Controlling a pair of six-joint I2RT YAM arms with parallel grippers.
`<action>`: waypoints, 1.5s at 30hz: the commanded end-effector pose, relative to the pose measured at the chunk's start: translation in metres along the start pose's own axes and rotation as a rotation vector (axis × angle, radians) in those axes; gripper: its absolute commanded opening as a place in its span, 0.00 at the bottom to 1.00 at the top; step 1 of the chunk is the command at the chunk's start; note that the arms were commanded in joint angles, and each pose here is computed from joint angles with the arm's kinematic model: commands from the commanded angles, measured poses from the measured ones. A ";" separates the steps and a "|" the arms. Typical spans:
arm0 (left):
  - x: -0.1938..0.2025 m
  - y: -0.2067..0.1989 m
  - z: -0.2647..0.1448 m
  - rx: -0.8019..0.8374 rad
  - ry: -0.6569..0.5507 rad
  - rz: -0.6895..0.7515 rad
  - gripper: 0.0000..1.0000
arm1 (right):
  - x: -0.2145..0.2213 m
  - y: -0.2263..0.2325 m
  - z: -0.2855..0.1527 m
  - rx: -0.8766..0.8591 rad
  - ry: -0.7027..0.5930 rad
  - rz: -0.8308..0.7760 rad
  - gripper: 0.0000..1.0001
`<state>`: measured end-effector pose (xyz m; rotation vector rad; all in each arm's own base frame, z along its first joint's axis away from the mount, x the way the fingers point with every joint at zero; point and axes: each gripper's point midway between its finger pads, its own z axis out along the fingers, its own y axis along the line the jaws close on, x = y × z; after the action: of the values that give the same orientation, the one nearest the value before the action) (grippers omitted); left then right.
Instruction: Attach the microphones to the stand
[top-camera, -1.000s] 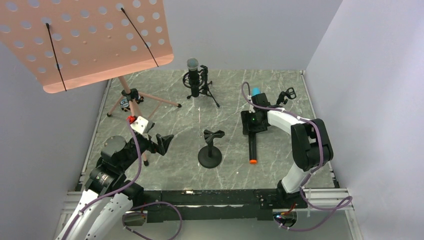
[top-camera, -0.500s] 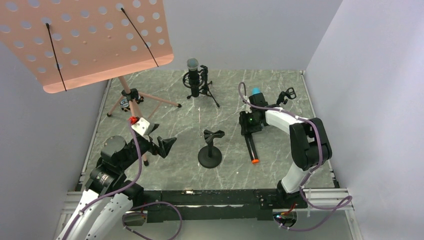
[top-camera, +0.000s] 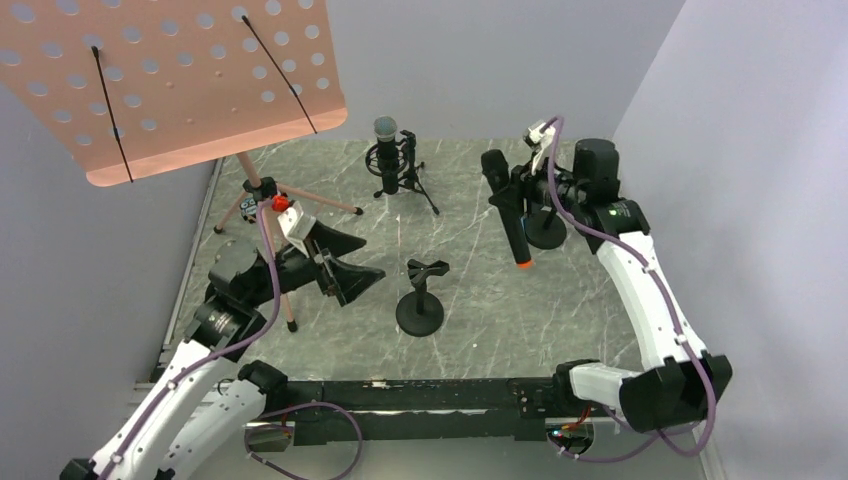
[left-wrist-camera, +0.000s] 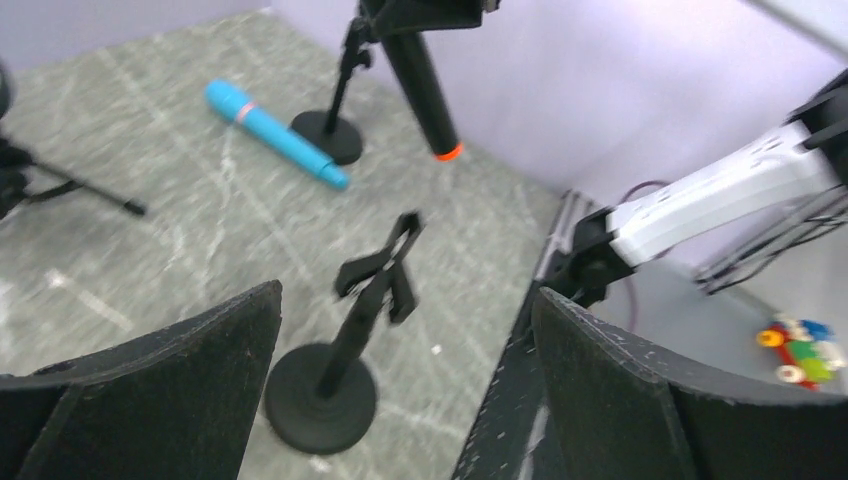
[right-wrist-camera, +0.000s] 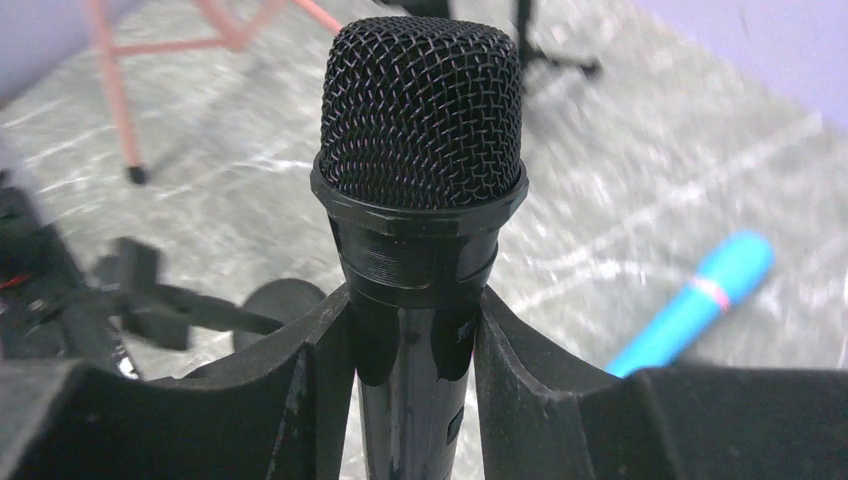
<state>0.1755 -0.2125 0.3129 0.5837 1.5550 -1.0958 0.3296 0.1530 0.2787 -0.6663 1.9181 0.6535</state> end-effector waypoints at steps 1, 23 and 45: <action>-0.053 -0.050 0.018 0.190 -0.100 -0.014 0.99 | -0.058 0.068 -0.033 -0.313 -0.167 -0.184 0.06; -0.066 -0.098 0.206 0.272 -0.185 0.007 0.99 | -0.135 0.145 -0.094 -0.684 -0.374 -0.131 0.06; -0.031 -0.093 0.207 0.277 0.065 -0.014 0.00 | -0.112 0.138 -0.094 -0.658 -0.340 -0.120 0.65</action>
<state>0.2176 -0.4398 0.3584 0.7423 1.4919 -1.2984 0.2320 0.2058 0.4265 -0.9385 1.3989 1.2729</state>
